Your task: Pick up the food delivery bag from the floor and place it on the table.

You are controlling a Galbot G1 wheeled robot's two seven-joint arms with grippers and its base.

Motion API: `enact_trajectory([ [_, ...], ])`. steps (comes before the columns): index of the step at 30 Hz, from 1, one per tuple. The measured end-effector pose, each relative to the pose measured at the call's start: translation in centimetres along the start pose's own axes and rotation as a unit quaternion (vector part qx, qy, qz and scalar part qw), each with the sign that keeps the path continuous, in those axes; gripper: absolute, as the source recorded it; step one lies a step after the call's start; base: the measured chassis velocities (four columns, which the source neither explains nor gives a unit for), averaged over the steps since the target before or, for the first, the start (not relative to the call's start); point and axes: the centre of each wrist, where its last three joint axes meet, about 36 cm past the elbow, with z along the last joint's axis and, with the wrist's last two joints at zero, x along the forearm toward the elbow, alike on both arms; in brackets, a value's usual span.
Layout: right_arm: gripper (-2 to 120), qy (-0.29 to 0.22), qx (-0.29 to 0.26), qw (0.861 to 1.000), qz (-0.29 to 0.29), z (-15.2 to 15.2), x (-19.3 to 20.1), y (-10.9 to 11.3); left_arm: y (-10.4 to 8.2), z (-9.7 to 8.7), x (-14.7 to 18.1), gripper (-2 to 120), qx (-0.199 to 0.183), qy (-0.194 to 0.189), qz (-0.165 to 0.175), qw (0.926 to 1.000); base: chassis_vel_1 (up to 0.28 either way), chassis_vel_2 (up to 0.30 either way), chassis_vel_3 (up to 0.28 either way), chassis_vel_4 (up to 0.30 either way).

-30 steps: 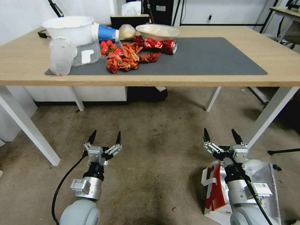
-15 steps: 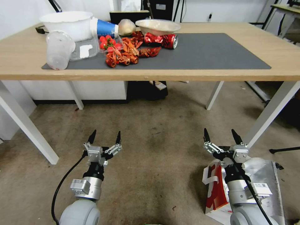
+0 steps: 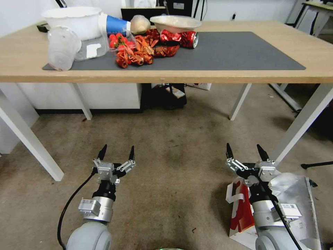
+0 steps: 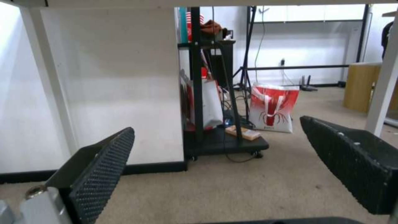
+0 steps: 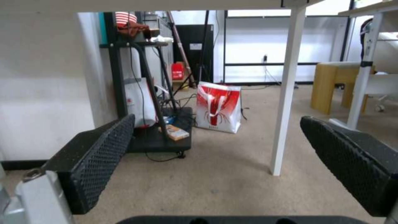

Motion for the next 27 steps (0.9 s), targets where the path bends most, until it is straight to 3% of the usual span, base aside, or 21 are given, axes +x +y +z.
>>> enact_trajectory([
  [19,100,-0.001,0.0,1.0,0.001,0.04,-0.01,-0.02,0.07,0.21,-0.07,99,0.001,0.0,-0.001,1.0,0.0,0.0,0.0,0.0],
  [27,100,-0.004,0.003,1.0,0.011,-0.18,-0.21,-0.69,0.37,0.85,-0.42,100,0.01,-0.037,0.005,0.9992,0.0,0.0,0.0,0.0],
])
